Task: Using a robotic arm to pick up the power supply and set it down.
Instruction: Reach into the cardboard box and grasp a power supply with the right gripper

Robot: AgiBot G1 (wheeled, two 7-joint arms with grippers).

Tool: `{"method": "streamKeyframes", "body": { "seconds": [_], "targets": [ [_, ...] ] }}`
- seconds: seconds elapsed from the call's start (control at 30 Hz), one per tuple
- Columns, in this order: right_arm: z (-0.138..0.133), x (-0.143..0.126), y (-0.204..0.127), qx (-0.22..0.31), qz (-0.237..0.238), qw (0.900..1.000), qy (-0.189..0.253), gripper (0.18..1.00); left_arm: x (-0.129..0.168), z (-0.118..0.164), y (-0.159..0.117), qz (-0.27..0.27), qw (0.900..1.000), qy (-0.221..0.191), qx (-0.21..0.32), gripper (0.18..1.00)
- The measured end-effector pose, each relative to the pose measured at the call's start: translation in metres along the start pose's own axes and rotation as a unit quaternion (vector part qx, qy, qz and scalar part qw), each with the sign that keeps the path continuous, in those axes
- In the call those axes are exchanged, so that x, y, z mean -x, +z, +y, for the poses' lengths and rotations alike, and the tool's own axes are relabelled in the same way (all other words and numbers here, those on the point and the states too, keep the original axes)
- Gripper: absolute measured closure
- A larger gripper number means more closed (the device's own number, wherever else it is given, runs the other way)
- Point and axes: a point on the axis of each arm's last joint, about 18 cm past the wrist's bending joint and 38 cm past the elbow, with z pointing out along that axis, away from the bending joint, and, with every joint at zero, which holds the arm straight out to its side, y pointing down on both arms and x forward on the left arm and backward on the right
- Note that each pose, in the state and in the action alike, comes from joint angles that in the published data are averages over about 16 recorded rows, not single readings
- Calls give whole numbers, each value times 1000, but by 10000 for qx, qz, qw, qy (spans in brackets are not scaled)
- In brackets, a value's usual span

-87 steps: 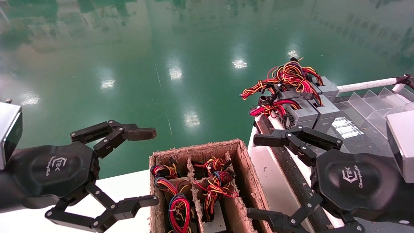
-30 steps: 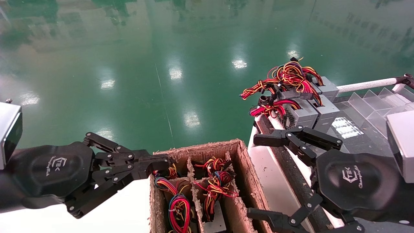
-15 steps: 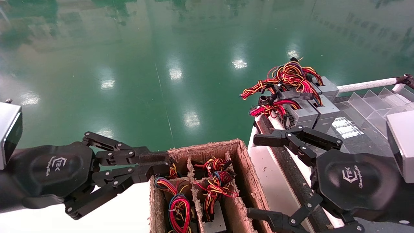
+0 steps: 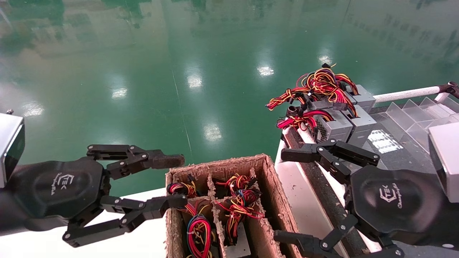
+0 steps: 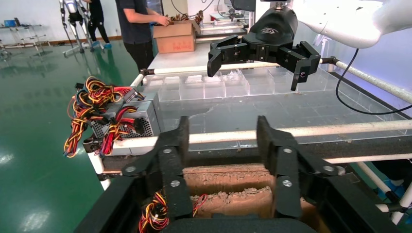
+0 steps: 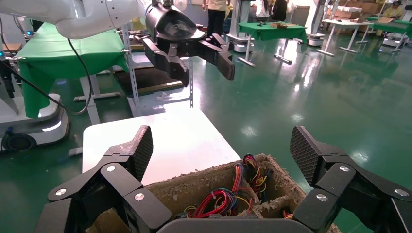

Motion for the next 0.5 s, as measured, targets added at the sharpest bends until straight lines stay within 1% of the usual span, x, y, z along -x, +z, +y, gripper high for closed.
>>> {"method": "streamKeyframes", "body": {
  "seconds": [0.27,0.5],
  "targets": [
    [10,-4,2,163,75,9998,79,178,0,0,0,0,10000,0,0,549],
    [32,-11,17,588,111,9979,246,178,0,0,0,0,10000,0,0,399]
  ]
}}
